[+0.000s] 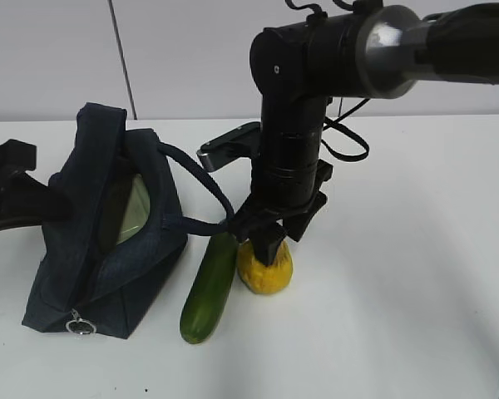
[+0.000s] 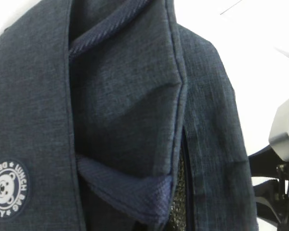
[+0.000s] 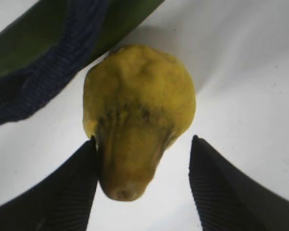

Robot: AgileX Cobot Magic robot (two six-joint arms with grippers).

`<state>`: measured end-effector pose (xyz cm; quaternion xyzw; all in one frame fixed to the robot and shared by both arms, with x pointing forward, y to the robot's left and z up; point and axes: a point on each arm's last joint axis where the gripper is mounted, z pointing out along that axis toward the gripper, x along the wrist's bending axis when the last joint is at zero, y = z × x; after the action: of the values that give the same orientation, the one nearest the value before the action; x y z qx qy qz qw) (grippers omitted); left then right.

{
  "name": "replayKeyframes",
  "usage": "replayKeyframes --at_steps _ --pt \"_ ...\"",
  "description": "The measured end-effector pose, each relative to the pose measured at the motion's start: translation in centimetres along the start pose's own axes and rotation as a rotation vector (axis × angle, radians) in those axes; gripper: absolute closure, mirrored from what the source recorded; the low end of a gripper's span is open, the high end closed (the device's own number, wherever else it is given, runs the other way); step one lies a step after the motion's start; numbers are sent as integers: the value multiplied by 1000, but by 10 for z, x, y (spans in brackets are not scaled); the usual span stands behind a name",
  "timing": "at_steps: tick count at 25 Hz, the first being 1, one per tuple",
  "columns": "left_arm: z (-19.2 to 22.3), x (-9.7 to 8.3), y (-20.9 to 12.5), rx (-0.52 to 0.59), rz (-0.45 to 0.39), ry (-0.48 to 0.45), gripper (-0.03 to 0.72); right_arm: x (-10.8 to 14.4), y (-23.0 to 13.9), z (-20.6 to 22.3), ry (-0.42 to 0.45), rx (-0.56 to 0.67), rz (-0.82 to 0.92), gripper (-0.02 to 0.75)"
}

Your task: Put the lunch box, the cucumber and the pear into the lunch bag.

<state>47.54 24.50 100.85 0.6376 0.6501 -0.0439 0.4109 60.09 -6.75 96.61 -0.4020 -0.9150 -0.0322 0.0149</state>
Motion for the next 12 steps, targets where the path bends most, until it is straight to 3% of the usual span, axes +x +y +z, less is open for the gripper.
replayKeyframes --at_steps 5,12 --pt "0 0 0 0 0 0 703 1 2 4 13 -7 4 388" --pt "0 0 0 0 0 0 703 1 3 4 16 -18 -7 485"
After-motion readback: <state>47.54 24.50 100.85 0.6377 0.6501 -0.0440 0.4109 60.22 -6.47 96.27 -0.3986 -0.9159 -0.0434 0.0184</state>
